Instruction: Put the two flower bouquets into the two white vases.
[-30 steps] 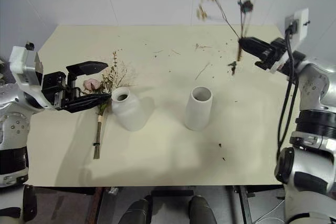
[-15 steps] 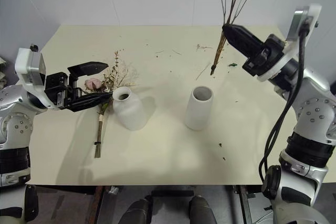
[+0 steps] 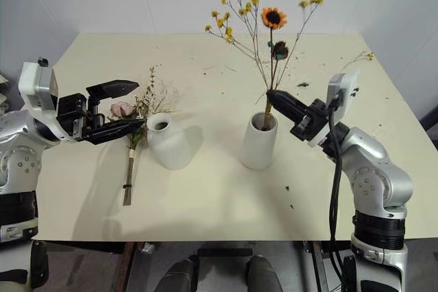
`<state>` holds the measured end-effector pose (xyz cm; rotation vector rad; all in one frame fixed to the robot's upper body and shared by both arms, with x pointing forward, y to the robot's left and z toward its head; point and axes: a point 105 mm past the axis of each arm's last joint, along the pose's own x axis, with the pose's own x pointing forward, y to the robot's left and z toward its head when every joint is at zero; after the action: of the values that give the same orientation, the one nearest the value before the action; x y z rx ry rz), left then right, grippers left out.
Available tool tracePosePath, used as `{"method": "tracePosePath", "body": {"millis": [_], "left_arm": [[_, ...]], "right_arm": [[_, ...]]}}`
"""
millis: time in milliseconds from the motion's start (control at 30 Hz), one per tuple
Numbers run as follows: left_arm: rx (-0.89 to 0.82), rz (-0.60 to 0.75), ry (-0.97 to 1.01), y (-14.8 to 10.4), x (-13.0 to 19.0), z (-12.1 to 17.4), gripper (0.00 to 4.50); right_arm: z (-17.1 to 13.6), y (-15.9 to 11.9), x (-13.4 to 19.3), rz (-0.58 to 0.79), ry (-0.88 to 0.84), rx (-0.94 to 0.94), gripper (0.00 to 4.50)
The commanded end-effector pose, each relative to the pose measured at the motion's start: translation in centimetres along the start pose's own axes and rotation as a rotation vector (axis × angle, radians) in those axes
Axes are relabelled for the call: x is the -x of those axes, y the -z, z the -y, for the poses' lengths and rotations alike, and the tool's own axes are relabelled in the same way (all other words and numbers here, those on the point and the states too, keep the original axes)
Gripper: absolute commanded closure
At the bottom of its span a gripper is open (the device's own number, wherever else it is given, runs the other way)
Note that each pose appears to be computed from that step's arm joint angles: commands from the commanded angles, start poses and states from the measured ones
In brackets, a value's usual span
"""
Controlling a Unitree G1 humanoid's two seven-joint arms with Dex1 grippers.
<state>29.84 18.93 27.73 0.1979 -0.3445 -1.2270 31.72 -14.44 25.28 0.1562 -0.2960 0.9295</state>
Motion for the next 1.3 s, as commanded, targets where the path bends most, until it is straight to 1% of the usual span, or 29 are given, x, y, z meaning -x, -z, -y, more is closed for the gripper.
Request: {"method": "tracePosePath", "body": {"millis": [33, 133, 200, 267, 300, 333, 433, 467, 500, 667, 733, 833, 900, 967, 1000, 1100, 1200, 1300], "left_arm": [[-0.082, 0.010, -0.015, -2.0, 0.4, -0.5, 0.00], [-0.086, 0.008, -0.018, -2.0, 0.5, -0.6, 0.00], [-0.092, 0.000, -0.030, -1.9, 0.6, -0.8, 0.00], [-0.103, -0.013, -0.046, -1.8, 0.8, -1.1, 0.00], [-0.112, -0.020, -0.062, -1.8, 0.9, -1.3, 0.00], [-0.121, -0.032, -0.081, -1.8, 1.1, -1.6, 0.00], [-0.143, -0.076, -0.126, -1.7, 1.7, -2.0, 0.00], [-0.142, -0.091, -0.142, -1.8, 2.0, -2.1, 0.00], [-0.143, -0.110, -0.157, -1.8, 2.4, -2.2, 0.00], [-0.120, -0.251, -0.279, -1.5, 4.8, -3.1, 0.00], [-0.074, -0.368, -0.378, -0.6, 6.3, -3.8, 0.00], [0.045, -0.588, -0.557, 1.9, 9.2, -4.5, 0.00], [0.164, -0.710, -0.648, 3.7, 10.4, -4.1, 0.00], [0.219, -0.821, -0.706, 4.9, 11.5, -3.7, 0.00], [0.246, -0.859, -0.707, 5.3, 11.2, -3.2, 0.00], [0.308, -0.899, -0.723, 6.0, 10.8, -2.3, 0.00], [0.374, -0.902, -0.747, 7.2, 9.5, -1.8, 0.00], [0.404, -0.883, -0.782, 7.8, 8.4, -2.1, 0.00]], "right_arm": [[-0.9, -0.9, 0.2, 0.025, -0.031, 0.094, 4.27], [-0.4, -0.8, 0.3, 0.016, -0.002, 0.139, 3.49], [-0.4, -0.9, 0.5, 0.017, -0.004, 0.142, 2.73], [-0.3, -1.1, 0.8, 0.020, -0.008, 0.138, 2.12], [-0.1, -1.2, 0.8, 0.018, -0.001, 0.149, 1.70], [0.1, -1.4, 1.0, 0.016, 0.003, 0.155, 1.43], [1.0, -2.1, 1.4, 0.003, 0.000, 0.181, 0.37], [1.3, -2.3, 1.5, -0.005, -0.006, 0.190, 0.10], [1.6, -2.5, 1.6, -0.017, -0.009, 0.204, 0.04], [3.0, -3.3, 2.7, -0.077, -0.040, 0.229, 0.04], [2.8, -3.7, 3.4, -0.107, -0.083, 0.234, 0.04], [2.7, -4.4, 3.9, -0.163, -0.125, 0.241, 0.04], [3.0, -5.2, 4.4, -0.207, -0.147, 0.276, 0.04], [2.8, -5.8, 4.5, -0.217, -0.187, 0.313, 0.04], [3.0, -5.9, 4.6, -0.236, -0.203, 0.317, 0.04], [3.0, -5.7, 4.1, -0.262, -0.232, 0.328, 0.04], [2.9, -5.6, 3.8, -0.267, -0.252, 0.333, 0.04], [2.5, -5.2, 4.0, -0.278, -0.274, 0.315, 0.04]]}}
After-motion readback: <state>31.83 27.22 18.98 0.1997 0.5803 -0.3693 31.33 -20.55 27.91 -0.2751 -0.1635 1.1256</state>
